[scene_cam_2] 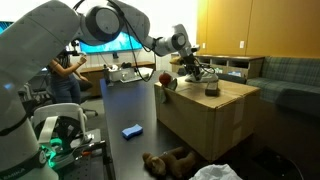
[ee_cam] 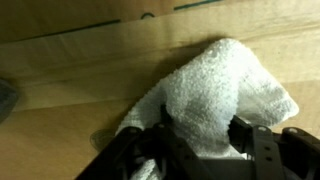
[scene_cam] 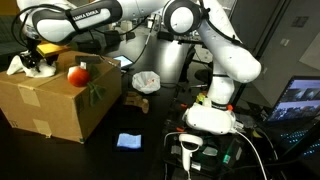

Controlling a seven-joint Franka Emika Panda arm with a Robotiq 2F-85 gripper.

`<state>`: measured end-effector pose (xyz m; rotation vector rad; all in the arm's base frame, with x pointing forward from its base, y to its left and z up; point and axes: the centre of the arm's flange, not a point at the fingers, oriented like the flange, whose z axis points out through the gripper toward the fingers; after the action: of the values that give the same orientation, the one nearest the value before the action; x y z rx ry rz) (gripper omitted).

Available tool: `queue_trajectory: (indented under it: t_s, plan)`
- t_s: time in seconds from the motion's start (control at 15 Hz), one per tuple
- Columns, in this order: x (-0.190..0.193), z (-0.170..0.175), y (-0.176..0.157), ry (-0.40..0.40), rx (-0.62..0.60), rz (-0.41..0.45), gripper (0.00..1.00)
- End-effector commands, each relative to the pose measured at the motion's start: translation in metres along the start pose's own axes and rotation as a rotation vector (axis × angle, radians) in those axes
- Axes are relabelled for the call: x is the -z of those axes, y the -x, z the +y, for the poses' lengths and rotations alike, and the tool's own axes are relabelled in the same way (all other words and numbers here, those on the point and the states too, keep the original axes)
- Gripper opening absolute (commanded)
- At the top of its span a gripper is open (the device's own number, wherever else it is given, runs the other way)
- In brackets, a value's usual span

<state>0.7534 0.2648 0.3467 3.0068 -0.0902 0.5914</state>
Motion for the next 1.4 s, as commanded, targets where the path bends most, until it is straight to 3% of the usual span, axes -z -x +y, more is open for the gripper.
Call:
queue_trajectory:
  t_s: [0.0, 0.13, 0.27, 0.33, 0.67, 1.0, 1.33]
  plan:
    - [0.004, 0.001, -0.011, 0.042, 0.030, -0.043, 0.20]
    - [0.008, 0.003, -0.010, 0.055, 0.047, -0.064, 0.05]
    - [0.010, 0.004, -0.009, 0.061, 0.065, -0.076, 0.00]
    - [0.012, 0.004, -0.009, 0.061, 0.075, -0.082, 0.04]
    - [0.047, 0.011, 0.000, 0.052, 0.149, -0.057, 0.04]
    - [0.125, 0.017, 0.008, 0.092, 0.216, 0.036, 0.04]
    - [0.186, 0.051, 0.029, 0.149, 0.266, -0.007, 0.04]
